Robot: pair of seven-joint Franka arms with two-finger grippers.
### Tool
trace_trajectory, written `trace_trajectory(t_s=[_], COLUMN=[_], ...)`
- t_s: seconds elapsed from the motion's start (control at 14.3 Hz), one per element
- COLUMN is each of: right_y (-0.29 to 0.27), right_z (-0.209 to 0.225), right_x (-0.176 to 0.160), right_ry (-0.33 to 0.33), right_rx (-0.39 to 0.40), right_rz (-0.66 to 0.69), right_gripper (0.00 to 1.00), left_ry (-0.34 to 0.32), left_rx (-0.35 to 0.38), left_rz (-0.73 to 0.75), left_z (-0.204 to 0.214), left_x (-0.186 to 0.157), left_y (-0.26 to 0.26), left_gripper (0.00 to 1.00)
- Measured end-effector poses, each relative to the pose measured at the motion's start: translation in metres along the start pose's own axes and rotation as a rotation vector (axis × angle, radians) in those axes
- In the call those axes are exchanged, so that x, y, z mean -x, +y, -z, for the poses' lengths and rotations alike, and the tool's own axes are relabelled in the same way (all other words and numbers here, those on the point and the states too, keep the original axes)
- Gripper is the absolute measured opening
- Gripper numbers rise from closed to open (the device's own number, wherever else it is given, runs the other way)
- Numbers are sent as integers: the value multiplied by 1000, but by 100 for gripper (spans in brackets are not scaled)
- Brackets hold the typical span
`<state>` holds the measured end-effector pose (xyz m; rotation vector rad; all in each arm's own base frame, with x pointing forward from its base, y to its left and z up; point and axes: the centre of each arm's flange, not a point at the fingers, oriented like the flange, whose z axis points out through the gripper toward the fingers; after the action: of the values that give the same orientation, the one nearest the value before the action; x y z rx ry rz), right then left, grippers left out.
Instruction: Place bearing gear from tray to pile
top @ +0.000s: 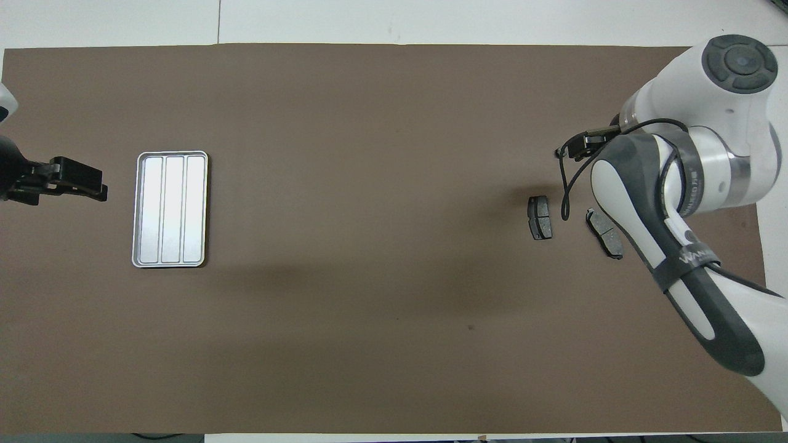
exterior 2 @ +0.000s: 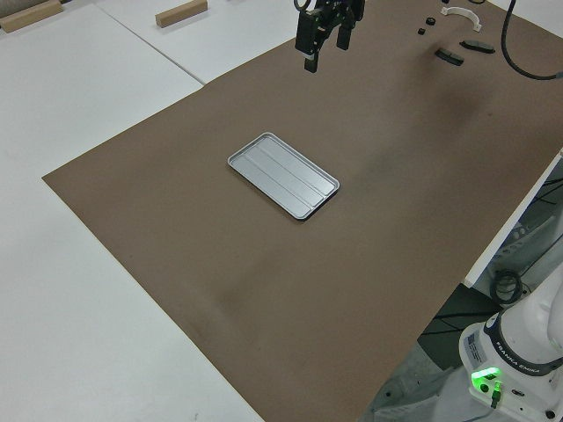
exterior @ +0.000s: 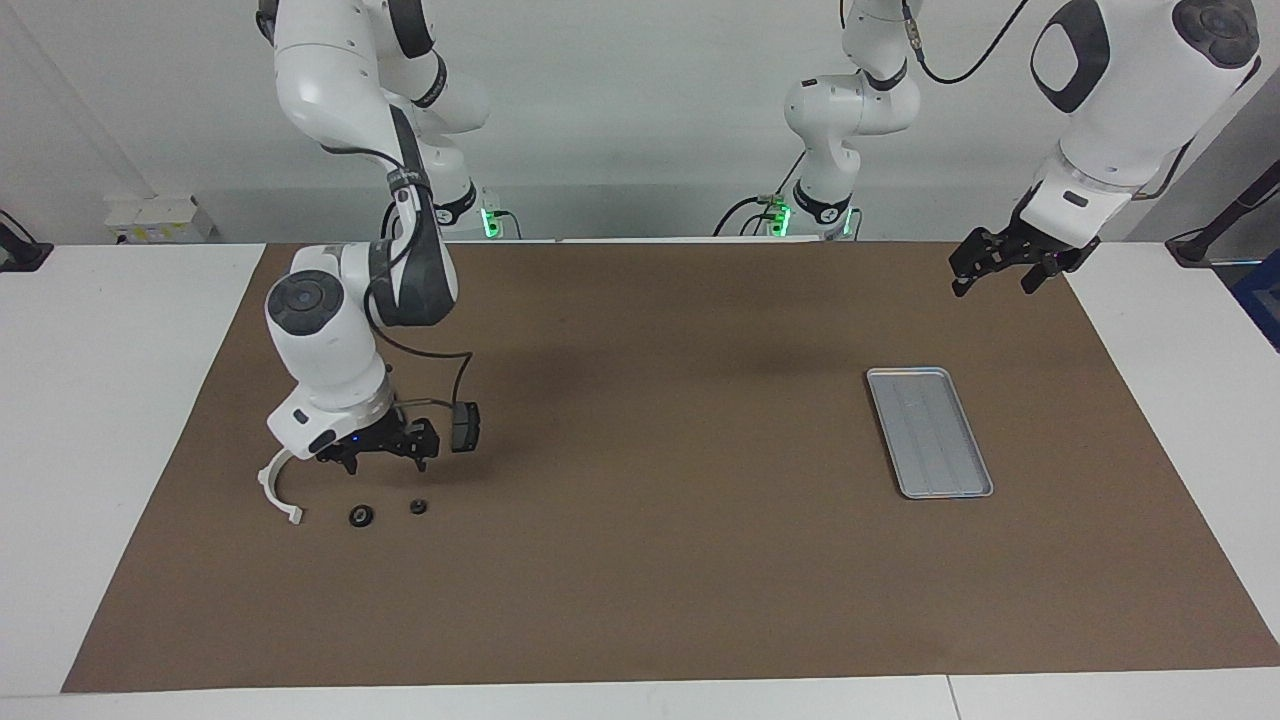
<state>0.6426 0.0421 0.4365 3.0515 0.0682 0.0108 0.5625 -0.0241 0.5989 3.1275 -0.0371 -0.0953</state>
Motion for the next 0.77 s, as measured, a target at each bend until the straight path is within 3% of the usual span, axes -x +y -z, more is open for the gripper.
trace_trajectory(t_s=[0.42, 0.77], right_y=[2, 7], right_z=[127, 183], right_x=[68, 114], right_ry=[-19, -23], right_rx=[-60, -62], right_rz=[-25, -29], right_gripper=[100, 100], left_ry=[0, 0], left_rx=[0, 0], left_rz=[0, 0], left_z=[0, 0], left_x=[0, 0], left_y=[0, 0], left_gripper=[100, 100])
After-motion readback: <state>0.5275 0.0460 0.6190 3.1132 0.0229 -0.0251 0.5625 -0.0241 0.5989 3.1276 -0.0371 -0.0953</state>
